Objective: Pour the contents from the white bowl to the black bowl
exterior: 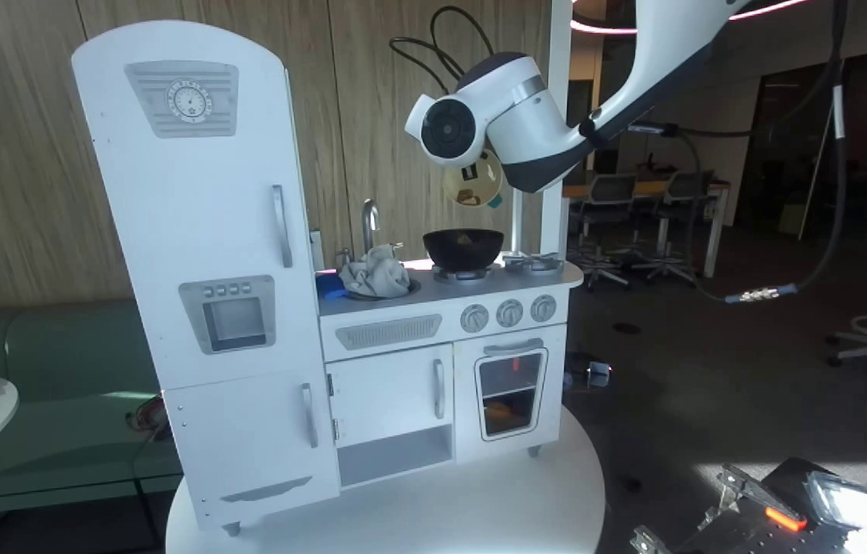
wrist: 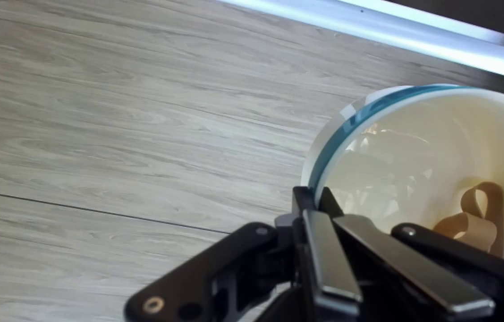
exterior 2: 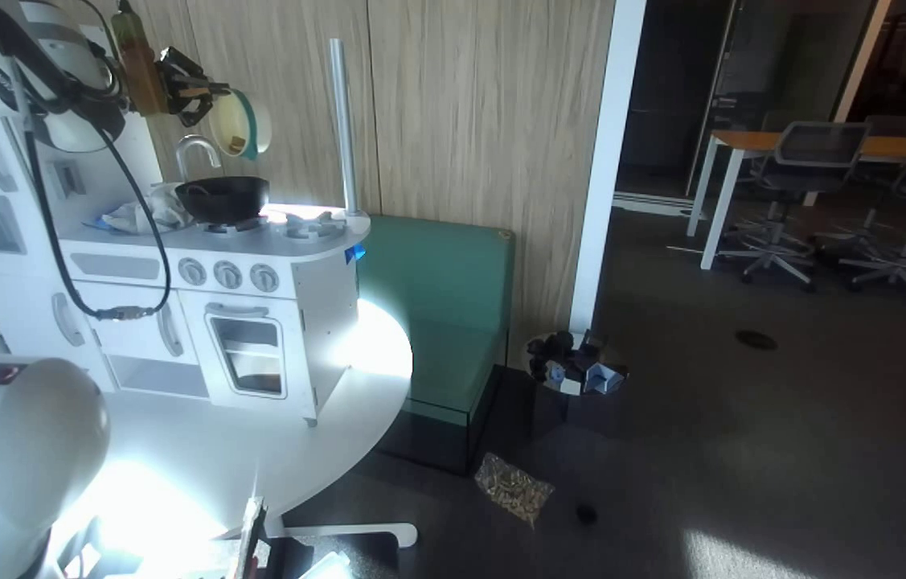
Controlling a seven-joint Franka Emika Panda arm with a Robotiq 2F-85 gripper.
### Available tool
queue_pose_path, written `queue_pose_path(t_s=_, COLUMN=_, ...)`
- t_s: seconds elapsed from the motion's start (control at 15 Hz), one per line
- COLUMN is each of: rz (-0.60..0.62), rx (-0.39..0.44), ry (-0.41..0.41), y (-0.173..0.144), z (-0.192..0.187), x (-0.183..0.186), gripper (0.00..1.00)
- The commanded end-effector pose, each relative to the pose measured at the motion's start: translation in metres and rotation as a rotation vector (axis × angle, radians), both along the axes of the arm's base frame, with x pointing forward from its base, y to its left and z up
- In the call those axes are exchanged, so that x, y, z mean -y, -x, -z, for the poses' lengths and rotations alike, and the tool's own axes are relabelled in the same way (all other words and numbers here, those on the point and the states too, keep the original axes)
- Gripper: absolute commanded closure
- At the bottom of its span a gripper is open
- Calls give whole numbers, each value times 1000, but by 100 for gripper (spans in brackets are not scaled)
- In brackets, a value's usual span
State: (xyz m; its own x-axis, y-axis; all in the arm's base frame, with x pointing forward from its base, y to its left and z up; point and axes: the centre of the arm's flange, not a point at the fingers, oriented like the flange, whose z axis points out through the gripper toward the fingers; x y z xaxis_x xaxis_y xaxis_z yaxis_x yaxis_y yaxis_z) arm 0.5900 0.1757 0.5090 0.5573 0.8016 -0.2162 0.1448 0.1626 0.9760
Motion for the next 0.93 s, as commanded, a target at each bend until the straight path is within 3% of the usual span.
queue_pose_path(t_s=0.0, rz=-29, rx=53, ry=29, y=1, z=2, x=6, gripper=97)
queue_pose_path(t_s=0.13, rz=-21, rx=45, ry=38, y=0, z=11, x=9, gripper=97)
queue_pose_path(t_s=0.33, rz=29, rx=8, ry=-23, y=0, z=11, x=9, gripper=97)
queue_pose_path(t_s=0.67, rz=136, rx=27, ry=-297, y=5, z=-56, x=4, gripper=97)
queue_pose_path(t_s=0.87, rz=244, rx=55, ry=-448, y=12, z=-99, x=18, gripper=97)
